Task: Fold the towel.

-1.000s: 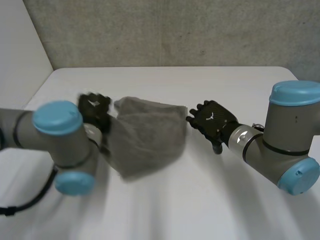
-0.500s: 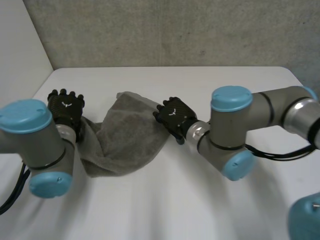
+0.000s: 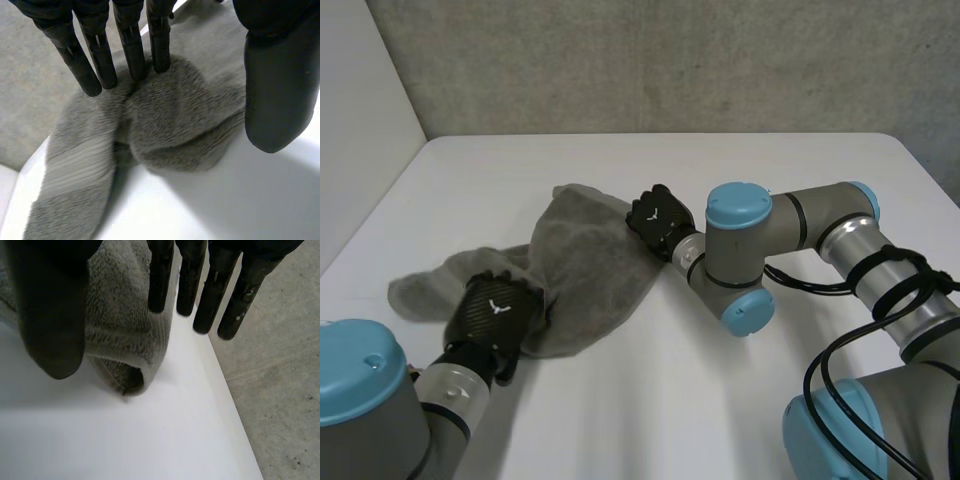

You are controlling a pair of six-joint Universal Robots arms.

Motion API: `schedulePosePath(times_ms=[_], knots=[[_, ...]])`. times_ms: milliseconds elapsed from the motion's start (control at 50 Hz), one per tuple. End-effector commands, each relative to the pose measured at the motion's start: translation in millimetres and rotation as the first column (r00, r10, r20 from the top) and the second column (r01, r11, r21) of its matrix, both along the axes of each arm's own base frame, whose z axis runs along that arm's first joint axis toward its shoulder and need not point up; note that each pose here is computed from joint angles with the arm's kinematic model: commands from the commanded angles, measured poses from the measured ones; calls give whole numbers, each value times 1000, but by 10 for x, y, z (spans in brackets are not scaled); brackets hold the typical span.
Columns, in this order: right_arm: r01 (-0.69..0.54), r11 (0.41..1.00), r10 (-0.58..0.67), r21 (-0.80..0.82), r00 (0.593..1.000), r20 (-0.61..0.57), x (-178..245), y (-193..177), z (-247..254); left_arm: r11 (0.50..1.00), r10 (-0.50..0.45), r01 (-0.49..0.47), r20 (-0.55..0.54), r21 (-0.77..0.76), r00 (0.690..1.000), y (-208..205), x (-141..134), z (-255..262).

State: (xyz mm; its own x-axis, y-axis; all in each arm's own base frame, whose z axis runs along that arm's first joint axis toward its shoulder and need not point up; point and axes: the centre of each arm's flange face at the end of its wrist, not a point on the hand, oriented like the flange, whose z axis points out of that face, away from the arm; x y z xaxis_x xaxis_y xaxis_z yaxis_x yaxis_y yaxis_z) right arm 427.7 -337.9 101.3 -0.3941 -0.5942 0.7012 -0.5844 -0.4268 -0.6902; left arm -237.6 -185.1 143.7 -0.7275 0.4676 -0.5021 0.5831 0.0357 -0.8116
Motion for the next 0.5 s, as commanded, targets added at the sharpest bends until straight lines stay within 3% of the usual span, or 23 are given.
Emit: schedulePosePath(times_ms=[20, 220, 340, 380, 440, 500], knots=[[4, 1000, -4, -8, 1000, 3, -7, -46, -70, 999, 21, -19, -39, 48, 999, -199, -125, -133], [43, 999, -41, -32, 998, 39, -90, -219, 16, 995, 98, -94, -85, 45, 992, -329, -129, -115], [81, 997, -79, -2, 976, 201, -111, -262, 593, 991, 135, -132, -90, 30, 987, -347, -103, -71], [118, 990, -133, 74, 957, 259, -237, -288, 862, 991, 135, -133, -91, 29, 987, -340, -106, -62], [134, 984, -161, 119, 953, 256, -311, -273, 956, 990, 137, -135, -96, 28, 986, -323, -99, -49], [175, 964, -212, 199, 960, 182, -479, -216, 1049, 990, 140, -140, -124, 4, 982, -308, -80, 64]])
